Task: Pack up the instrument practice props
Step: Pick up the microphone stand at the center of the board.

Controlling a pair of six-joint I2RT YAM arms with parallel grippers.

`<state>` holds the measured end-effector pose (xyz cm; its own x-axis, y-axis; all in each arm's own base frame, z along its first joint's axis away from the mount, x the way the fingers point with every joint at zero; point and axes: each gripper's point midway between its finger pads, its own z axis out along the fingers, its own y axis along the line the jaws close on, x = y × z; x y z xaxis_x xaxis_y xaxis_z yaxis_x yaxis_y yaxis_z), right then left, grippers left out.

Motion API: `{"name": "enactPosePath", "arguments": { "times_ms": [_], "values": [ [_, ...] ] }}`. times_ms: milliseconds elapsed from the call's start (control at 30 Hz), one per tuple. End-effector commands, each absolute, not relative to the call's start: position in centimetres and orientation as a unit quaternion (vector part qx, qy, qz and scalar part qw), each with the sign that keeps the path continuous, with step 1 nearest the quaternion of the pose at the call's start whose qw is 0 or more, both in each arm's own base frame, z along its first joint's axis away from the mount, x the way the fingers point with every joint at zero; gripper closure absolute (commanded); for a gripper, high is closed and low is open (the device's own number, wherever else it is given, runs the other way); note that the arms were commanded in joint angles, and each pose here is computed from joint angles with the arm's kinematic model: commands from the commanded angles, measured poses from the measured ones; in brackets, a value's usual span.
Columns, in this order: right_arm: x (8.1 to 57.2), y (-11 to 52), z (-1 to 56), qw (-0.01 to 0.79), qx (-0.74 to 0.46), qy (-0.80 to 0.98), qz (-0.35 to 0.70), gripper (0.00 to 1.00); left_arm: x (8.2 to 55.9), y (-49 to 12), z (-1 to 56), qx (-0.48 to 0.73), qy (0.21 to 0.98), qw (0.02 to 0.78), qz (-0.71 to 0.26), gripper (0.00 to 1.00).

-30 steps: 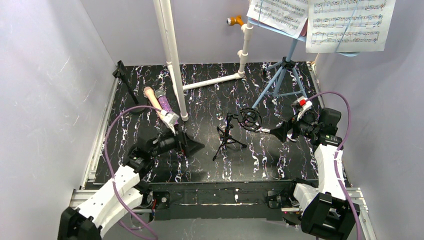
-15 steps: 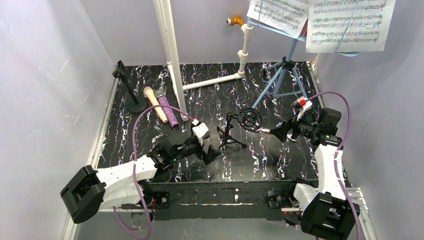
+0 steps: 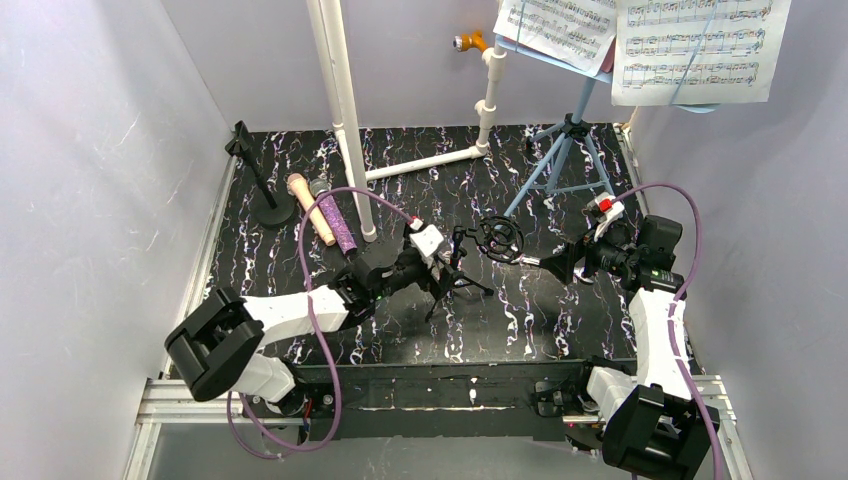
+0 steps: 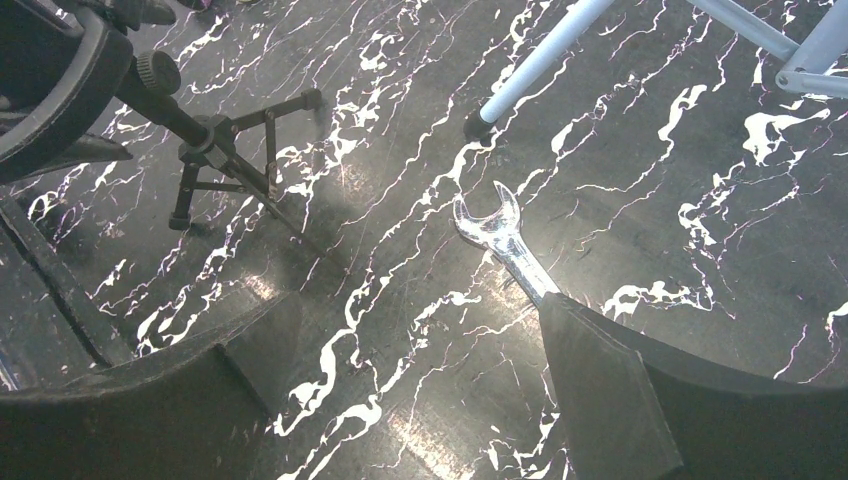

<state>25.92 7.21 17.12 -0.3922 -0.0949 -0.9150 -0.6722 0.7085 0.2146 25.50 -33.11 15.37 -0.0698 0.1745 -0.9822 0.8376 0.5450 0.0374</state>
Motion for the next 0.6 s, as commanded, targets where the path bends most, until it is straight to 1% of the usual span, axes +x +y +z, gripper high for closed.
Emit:
{"name": "enactPosePath", "arguments": {
  "times_ms": [0, 200, 567],
  "values": [
    [26.19, 7.29, 17.46, 0.507, -0.258, 0.769, 0.291, 0.02, 26.71, -34.69, 18.1, 0.36, 0.648, 0.6, -0.302, 0.13],
    [26.19, 7.29, 17.53, 0.508, -0.259, 0.768, 0.29, 0.02, 26.87, -35.44, 17.8, 0.35, 0.656, 0.591, -0.314, 0.33],
    [26.18, 7.31, 17.49, 0.508, -0.259, 0.768, 0.291, 0.02, 27.5, -35.33, 17.45, 0.341, 0.664, 0.593, -0.303, 0.47]
  ]
}}
